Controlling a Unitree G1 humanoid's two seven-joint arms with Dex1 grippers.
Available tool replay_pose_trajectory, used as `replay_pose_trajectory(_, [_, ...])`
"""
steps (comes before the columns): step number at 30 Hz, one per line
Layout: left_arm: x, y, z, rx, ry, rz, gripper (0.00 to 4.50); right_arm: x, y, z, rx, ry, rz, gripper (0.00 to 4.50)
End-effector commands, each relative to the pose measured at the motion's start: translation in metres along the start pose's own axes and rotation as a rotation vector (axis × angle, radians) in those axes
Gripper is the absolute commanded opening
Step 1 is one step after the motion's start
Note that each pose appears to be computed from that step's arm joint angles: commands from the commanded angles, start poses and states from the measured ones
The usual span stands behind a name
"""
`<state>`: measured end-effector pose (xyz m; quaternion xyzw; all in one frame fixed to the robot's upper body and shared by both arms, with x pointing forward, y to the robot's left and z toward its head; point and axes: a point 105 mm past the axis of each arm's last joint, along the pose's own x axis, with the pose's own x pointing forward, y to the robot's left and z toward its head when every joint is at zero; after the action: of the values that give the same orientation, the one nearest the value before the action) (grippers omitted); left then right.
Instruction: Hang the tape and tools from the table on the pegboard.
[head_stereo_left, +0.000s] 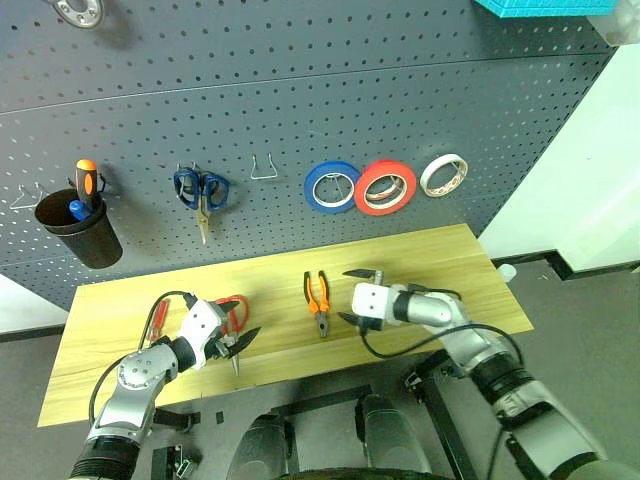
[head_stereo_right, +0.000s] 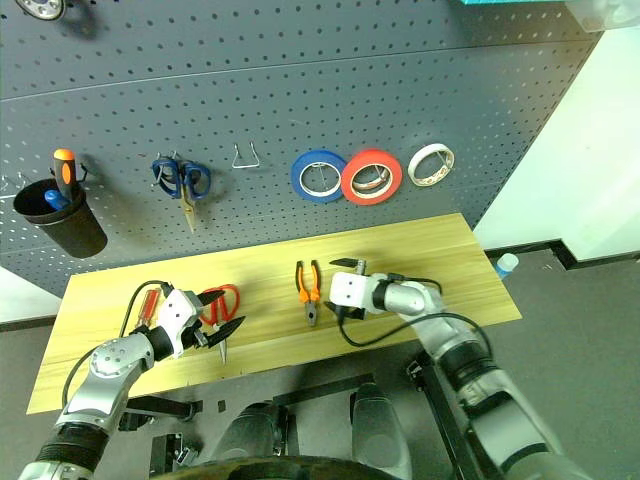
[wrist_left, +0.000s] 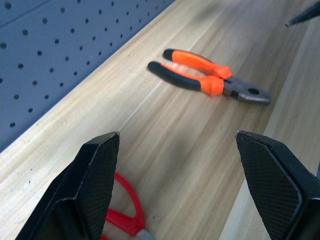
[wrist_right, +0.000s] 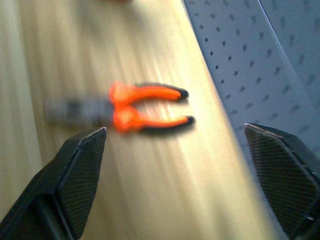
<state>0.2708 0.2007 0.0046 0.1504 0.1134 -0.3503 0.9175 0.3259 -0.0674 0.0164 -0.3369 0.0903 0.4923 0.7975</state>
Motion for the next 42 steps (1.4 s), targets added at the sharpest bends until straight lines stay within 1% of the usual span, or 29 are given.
replay_pose_trajectory(1, [-0.011,0.023,0.007,0.02,-0.01,0.064,3.86,0.015,-0.001,0.009,0.244,0.06,-0.037,4.47])
replay_pose_trajectory(3, [-0.017,0.028,0.004,0.031,0.012,0.066,3.86,0.027,0.005,0.012,0.384,0.119,-0.045,4.47])
replay_pose_trajectory(8, [-0.034,0.033,-0.003,0.047,0.062,0.016,3.86,0.046,0.004,0.006,0.589,0.317,-0.173,4.47])
replay_pose_trajectory(10, [-0.043,0.034,-0.009,0.053,0.103,-0.016,3.86,0.055,0.003,0.009,0.703,0.346,-0.189,4.47])
replay_pose_trajectory(13, [-0.051,0.036,-0.015,0.051,0.14,-0.038,3.86,0.063,0.002,0.013,0.793,0.374,-0.198,4.47])
replay_pose_trajectory(17, [-0.054,0.038,-0.016,0.048,0.148,-0.033,3.86,0.073,0.008,0.019,0.884,0.405,-0.184,4.47])
replay_pose_trajectory(23, [-0.053,0.036,-0.013,0.038,0.134,-0.039,3.86,0.086,0.016,0.026,0.893,0.437,-0.17,4.47])
replay_pose_trajectory(27, [-0.051,0.037,-0.011,0.032,0.123,-0.035,3.86,0.091,0.016,0.028,0.891,0.451,-0.193,4.47])
replay_pose_trajectory(30, [-0.05,0.036,-0.01,0.028,0.118,-0.034,3.86,0.095,0.016,0.03,0.848,0.456,-0.19,4.47])
replay_pose_trajectory(33, [-0.049,0.035,-0.01,0.026,0.114,-0.034,3.86,0.091,0.014,0.021,0.785,0.485,-0.202,4.47])
replay_pose_trajectory(38, [-0.05,0.033,-0.011,0.024,0.114,-0.023,3.86,0.083,0.012,0.009,0.706,0.507,-0.166,4.47])
replay_pose_trajectory(42, [-0.051,0.031,-0.013,0.019,0.115,-0.019,3.86,0.075,0.01,0.004,0.681,0.514,-0.15,4.47])
